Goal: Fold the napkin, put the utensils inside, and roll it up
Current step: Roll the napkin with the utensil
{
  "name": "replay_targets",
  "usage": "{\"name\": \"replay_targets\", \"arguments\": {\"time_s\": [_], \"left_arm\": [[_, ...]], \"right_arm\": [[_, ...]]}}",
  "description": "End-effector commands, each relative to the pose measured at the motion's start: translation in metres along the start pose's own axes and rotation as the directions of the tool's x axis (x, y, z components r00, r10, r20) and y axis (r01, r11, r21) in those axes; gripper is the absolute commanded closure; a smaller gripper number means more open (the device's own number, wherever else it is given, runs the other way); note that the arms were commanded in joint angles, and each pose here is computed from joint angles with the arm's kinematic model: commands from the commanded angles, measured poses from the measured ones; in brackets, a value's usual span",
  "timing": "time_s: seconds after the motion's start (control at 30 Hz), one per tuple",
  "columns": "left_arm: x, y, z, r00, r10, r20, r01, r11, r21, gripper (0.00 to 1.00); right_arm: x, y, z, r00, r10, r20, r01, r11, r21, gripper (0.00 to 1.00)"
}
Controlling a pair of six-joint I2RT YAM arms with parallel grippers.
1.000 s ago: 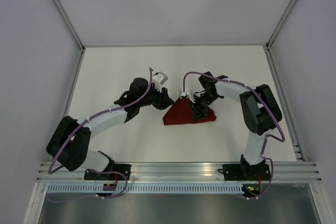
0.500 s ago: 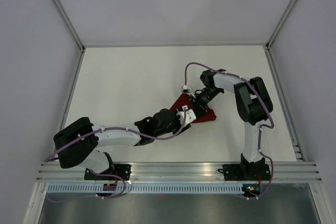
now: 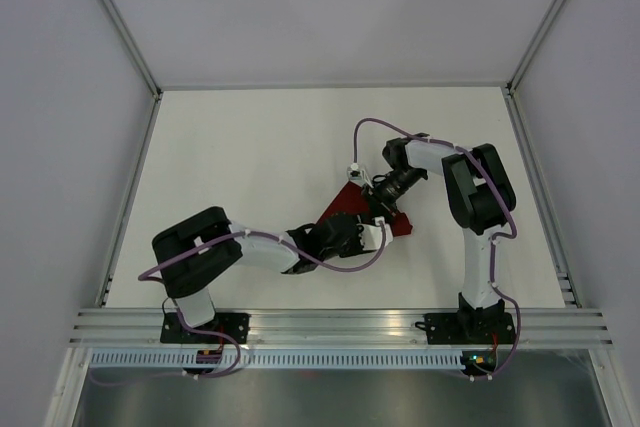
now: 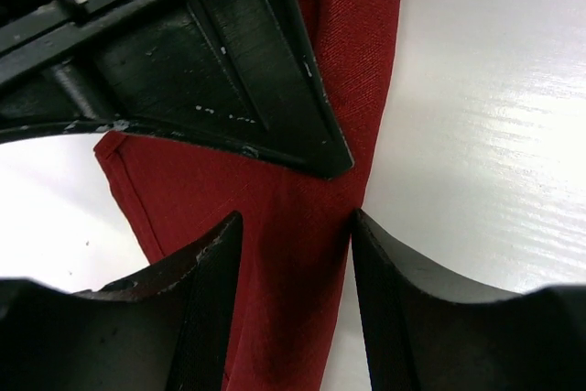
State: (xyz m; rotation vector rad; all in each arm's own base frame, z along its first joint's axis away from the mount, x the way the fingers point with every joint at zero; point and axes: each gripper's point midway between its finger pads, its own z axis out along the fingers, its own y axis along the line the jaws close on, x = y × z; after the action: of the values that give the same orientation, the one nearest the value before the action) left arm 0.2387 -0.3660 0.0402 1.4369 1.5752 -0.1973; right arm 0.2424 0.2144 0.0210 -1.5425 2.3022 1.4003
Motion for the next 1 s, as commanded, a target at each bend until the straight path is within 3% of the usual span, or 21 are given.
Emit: {"name": "replay_targets", "arguments": {"time_s": [0.0, 0.27, 0.37, 0.53, 0.8, 0.97], "left_arm": [[-0.022, 0.008, 0.011, 0.997, 0.043, 0.061, -0.042, 0.999, -0.020, 0.44], [0.002, -0.017, 0.019, 0.999, -0.033, -0.012, 0.033, 0.997, 0.070, 0.56], [0.006, -0.019, 0.019, 0.997, -0.069, -0.023, 0.071, 0.994, 0.078, 0.66], [0.016, -0.026, 0.022, 0.992, -0.114, -0.059, 0.120, 0.986, 0.119, 0.95], [0.028, -0.038, 0.018, 0.966, -0.242, -0.090, 0.258, 0.920, 0.294, 0.98], [0.028, -0.041, 0.015, 0.939, -0.323, -0.120, 0.343, 0.849, 0.402, 0.98]], "right_arm": [[0.061, -0.031, 0.014, 0.977, 0.007, -0.213, 0.004, 0.999, 0.053, 0.85], [0.062, -0.032, 0.015, 0.977, 0.017, -0.211, -0.007, 0.999, 0.050, 0.85], [0.063, -0.032, 0.015, 0.978, 0.022, -0.208, -0.012, 0.999, 0.048, 0.85], [0.063, -0.029, 0.016, 0.978, 0.023, -0.205, -0.014, 0.999, 0.042, 0.79], [0.054, -0.019, 0.009, 0.986, 0.003, -0.164, 0.006, 0.999, 0.052, 0.60], [0.022, -0.013, -0.015, 0.997, -0.055, -0.050, 0.061, 0.988, 0.140, 0.51]]}}
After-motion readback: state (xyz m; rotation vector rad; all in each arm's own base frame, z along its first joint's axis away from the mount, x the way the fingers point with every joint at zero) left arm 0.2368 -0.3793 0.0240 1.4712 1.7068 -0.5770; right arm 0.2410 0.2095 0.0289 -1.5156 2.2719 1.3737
